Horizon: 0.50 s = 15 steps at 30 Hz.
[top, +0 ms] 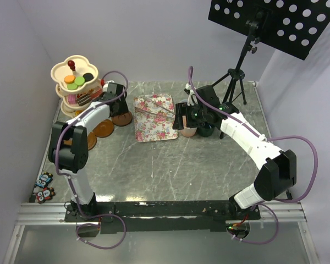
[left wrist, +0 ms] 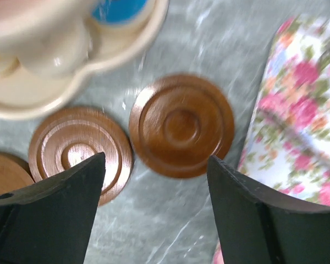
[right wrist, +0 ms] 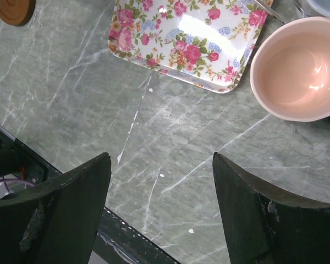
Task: Serve the afternoon tea
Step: Move the coaster to the center of the board, then pick up the cup at the center of the board.
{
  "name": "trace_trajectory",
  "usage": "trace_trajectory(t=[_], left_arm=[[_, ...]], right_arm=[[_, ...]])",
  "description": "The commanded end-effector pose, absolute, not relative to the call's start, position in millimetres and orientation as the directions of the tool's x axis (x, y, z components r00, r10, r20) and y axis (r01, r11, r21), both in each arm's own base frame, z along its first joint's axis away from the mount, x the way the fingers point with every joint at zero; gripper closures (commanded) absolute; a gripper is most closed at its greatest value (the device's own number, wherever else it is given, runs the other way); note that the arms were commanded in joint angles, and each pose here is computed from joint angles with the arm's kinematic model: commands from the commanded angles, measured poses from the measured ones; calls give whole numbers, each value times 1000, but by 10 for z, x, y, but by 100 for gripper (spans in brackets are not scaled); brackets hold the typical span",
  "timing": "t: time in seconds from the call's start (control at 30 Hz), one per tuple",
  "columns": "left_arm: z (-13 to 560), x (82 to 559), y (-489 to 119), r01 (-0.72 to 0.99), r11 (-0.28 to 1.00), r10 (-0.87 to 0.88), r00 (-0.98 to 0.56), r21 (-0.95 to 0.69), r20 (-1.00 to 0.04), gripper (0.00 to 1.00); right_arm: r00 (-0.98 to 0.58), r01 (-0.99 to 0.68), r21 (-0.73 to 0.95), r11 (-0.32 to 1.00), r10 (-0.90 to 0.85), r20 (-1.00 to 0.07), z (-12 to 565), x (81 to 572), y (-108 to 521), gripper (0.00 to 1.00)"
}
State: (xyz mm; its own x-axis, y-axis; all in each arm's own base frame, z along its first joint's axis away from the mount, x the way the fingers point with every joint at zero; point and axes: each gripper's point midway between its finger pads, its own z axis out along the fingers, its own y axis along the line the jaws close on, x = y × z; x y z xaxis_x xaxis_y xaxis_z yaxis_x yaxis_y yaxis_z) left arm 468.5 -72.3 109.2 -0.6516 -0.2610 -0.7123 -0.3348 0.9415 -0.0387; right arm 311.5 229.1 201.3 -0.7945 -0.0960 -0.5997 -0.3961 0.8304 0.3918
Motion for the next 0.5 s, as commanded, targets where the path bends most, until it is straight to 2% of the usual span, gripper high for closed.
trace_trajectory(t=[0.0,0.17,0.47], left_arm=[[886,4480,-779,-323,943,-290,-684,-80,-670,19],[691,4367,-786,-306,943,-313,-697,-127,-645,16],[743,4431,-676,-273,956,-269,-671,-107,-691,11]], right_arm=[[-752,-421,394,817,-71,-655,2226,3159,2274,19],[-753,-419,394,818,-69,-655,2228,3146,2266,19],[-757,-414,397,819,-67,-650,2218,3136,2258,19]])
